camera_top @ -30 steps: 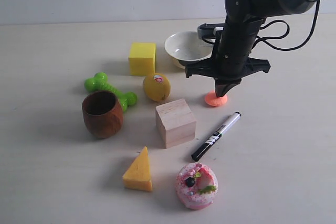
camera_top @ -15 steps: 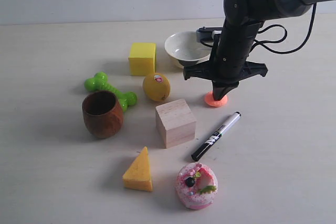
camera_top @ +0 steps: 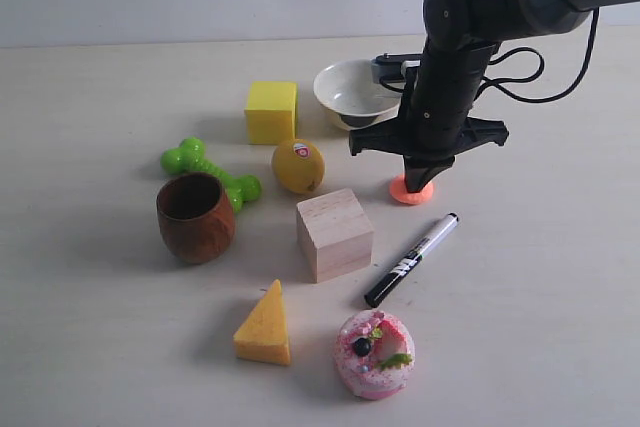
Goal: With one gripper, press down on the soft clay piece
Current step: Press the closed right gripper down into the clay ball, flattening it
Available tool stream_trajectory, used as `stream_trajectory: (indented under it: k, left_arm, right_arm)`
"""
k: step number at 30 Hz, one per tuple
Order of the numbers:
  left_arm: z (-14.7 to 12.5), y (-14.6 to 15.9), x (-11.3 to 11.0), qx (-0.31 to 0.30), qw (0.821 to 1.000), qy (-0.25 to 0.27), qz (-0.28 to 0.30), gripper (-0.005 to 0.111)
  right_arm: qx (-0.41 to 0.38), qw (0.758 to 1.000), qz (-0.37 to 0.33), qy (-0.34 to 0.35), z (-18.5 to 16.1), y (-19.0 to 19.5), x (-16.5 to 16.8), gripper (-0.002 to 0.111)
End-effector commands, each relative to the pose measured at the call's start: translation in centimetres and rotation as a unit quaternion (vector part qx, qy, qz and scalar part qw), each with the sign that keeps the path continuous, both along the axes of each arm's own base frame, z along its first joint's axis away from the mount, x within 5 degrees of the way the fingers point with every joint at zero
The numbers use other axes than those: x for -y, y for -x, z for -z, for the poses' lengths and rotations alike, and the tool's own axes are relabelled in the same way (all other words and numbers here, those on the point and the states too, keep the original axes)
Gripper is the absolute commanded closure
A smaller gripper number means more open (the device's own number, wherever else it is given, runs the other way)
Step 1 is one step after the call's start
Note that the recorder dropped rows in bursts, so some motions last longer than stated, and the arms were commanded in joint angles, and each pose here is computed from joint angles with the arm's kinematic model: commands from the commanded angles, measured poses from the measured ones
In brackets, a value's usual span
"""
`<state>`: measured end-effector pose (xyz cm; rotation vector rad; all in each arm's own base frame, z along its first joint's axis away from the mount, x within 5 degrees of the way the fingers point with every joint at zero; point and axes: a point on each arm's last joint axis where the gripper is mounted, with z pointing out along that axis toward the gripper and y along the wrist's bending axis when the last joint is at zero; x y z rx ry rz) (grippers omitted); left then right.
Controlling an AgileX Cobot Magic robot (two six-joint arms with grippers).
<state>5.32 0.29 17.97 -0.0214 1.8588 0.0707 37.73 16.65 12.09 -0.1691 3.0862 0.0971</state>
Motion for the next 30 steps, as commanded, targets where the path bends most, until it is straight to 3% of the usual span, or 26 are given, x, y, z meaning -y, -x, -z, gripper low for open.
stream_trajectory:
  k: [1,30]
  left_arm:
    - [-0.1,0.0,0.0,0.007,1.0,0.001,0.002,0.107]
    - [-0.1,0.0,0.0,0.007,1.0,0.001,0.002,0.107]
  right_arm:
    - [-0.003,1.0,-0.011,0.016,1.1,0.0,0.2,0.108]
    - [-0.031,0.999,-0.018,0.037,3.7,0.1,0.4,0.108]
